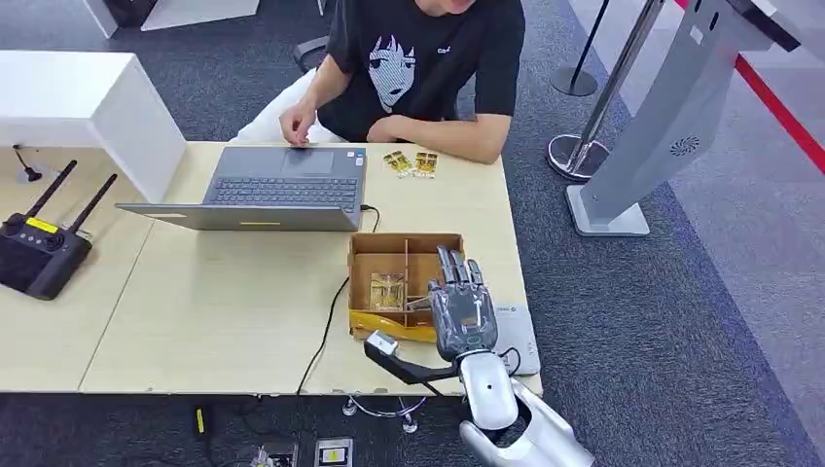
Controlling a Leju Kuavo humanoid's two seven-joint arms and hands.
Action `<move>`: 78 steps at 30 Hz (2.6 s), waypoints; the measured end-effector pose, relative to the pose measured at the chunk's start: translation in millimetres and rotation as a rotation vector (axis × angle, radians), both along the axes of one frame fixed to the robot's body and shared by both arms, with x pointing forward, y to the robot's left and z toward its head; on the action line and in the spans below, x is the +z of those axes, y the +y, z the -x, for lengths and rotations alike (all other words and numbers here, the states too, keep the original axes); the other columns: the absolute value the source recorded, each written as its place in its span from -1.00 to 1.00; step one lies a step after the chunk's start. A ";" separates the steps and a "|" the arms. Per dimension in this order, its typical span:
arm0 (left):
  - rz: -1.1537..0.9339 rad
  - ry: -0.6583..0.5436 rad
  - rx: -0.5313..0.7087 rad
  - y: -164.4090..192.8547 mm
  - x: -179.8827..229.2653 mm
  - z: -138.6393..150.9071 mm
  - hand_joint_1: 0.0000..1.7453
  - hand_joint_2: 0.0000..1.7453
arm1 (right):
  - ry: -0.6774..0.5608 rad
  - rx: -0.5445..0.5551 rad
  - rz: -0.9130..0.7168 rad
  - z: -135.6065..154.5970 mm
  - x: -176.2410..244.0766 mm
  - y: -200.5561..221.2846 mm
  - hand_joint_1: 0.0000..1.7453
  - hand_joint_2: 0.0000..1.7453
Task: Pass the card to the sensor for recognition and then transmit it.
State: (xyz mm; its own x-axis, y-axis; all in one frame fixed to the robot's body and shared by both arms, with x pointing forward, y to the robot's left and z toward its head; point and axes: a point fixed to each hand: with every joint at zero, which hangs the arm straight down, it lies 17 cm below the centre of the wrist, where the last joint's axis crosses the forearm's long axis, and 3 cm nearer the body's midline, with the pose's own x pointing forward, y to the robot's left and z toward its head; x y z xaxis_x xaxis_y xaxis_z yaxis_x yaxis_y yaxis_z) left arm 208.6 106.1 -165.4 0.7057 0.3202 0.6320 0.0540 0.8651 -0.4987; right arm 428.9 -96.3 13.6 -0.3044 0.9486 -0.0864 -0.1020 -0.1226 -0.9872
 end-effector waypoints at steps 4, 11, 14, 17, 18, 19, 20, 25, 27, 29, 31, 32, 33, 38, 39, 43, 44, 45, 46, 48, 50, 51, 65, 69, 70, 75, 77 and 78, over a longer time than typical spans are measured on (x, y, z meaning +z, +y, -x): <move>-0.003 0.004 -0.005 -0.2 -0.8 0.8 -1.00 1.00 | 0.018 -0.003 -0.003 -0.1 -3.6 -1.0 1.00 1.00; -0.005 0.006 -0.008 -0.4 -1.1 1.0 -1.00 1.00 | 0.043 -0.006 -0.006 -0.8 -8.4 -2.0 1.00 1.00; -0.007 0.007 -0.007 -0.2 -1.4 1.1 -1.00 1.00 | 0.036 -0.009 -0.014 -2.1 -7.1 -2.5 1.00 1.00; -0.010 0.007 -0.007 0.3 -1.8 1.2 -1.00 1.00 | 0.012 -0.016 -0.036 -4.4 -1.5 -3.0 1.00 1.00; -0.011 0.008 -0.006 0.4 -2.0 1.3 -1.00 1.00 | 0.002 -0.020 -0.043 -5.3 0.9 -3.5 1.00 1.00; -0.012 0.008 -0.005 0.6 -2.1 1.3 -1.00 1.00 | -0.016 -0.024 -0.058 -7.0 5.7 -3.5 1.00 1.00; -0.012 0.008 -0.005 0.6 -2.2 1.3 -1.00 1.00 | -0.027 -0.027 -0.067 -8.5 9.3 -4.2 1.00 1.00; -0.013 0.008 -0.005 0.7 -2.3 1.4 -1.00 1.00 | -0.051 -0.030 -0.084 -12.8 20.4 -4.7 1.00 1.00; -0.013 0.008 -0.005 0.8 -2.4 1.4 -1.00 1.00 | -0.058 -0.030 -0.089 -13.6 23.3 -4.9 1.00 1.00; -0.014 0.008 -0.004 0.9 -2.4 1.4 -1.00 1.00 | -0.078 -0.031 -0.104 -14.9 28.9 -4.8 1.00 1.00; -0.015 0.009 -0.004 1.1 -2.6 1.4 -1.00 1.00 | -0.111 -0.034 -0.132 -17.7 40.1 -4.7 1.00 1.00; -0.015 0.010 -0.003 1.3 -2.8 1.5 -1.00 1.00 | -0.130 -0.035 -0.146 -19.2 46.9 -4.7 1.00 1.00; -0.015 0.010 -0.002 1.4 -2.9 1.6 -1.00 1.00 | -0.153 -0.036 -0.165 -21.0 56.1 -4.3 1.00 1.00; -0.015 0.010 -0.002 1.8 -3.1 1.8 -1.00 1.00 | -0.261 -0.037 -0.256 -28.9 110.8 -4.1 1.00 1.00; -0.015 0.009 -0.005 1.4 -2.9 1.8 -1.00 1.00 | -0.278 -0.035 -0.274 -30.3 122.8 -3.6 1.00 1.00; -0.006 -0.002 -0.024 -2.8 0.0 -0.2 -1.00 1.00 | -0.304 -0.007 -0.303 -39.2 157.1 3.4 1.00 1.00; -0.005 -0.003 -0.033 -3.8 0.7 -1.8 -1.00 1.00 | -0.312 0.001 -0.307 -44.0 166.2 6.4 1.00 1.00; 0.000 -0.006 -0.041 -6.4 2.3 -3.7 -1.00 1.00 | -0.320 0.006 -0.323 -48.6 175.9 9.7 1.00 1.00; 0.006 -0.009 -0.050 -9.0 3.8 -5.3 -1.00 1.00 | -0.327 0.012 -0.345 -52.8 186.1 13.9 1.00 1.00; 0.014 -0.013 -0.073 -14.4 6.4 -7.4 -1.00 1.00 | -0.336 0.028 -0.397 -62.8 207.6 22.2 1.00 1.00; 0.019 -0.015 -0.100 -19.8 8.4 -9.2 -1.00 1.00 | -0.339 0.037 -0.431 -75.7 225.1 29.8 1.00 1.00; 0.024 -0.019 -0.108 -22.5 10.0 -10.8 -1.00 1.00 | -0.336 0.043 -0.447 -81.5 231.8 33.9 1.00 1.00; 0.001 -0.039 -0.175 -34.6 12.8 -19.3 -1.00 1.00 | -0.323 0.024 -0.437 -131.7 274.7 79.3 1.00 1.00; -0.005 -0.036 -0.176 -33.5 10.8 -18.4 -1.00 1.00 | -0.308 0.034 -0.427 -134.1 269.9 89.6 1.00 1.00; -0.009 -0.035 -0.174 -32.4 9.9 -18.5 -1.00 1.00 | -0.304 0.042 -0.427 -133.7 268.2 93.7 1.00 1.00; -0.026 -0.032 -0.156 -27.5 6.4 -19.3 -1.00 1.00 | -0.264 0.069 -0.434 -130.8 259.7 113.5 -1.00 1.00; -0.034 -0.028 -0.143 -24.2 4.6 -19.8 -1.00 1.00 | -0.218 0.073 -0.479 -128.8 252.9 120.2 -1.00 1.00; -0.039 -0.026 -0.135 -22.3 3.6 -20.0 -1.00 1.00 | -0.197 0.081 -0.512 -127.2 250.9 123.9 -1.00 1.00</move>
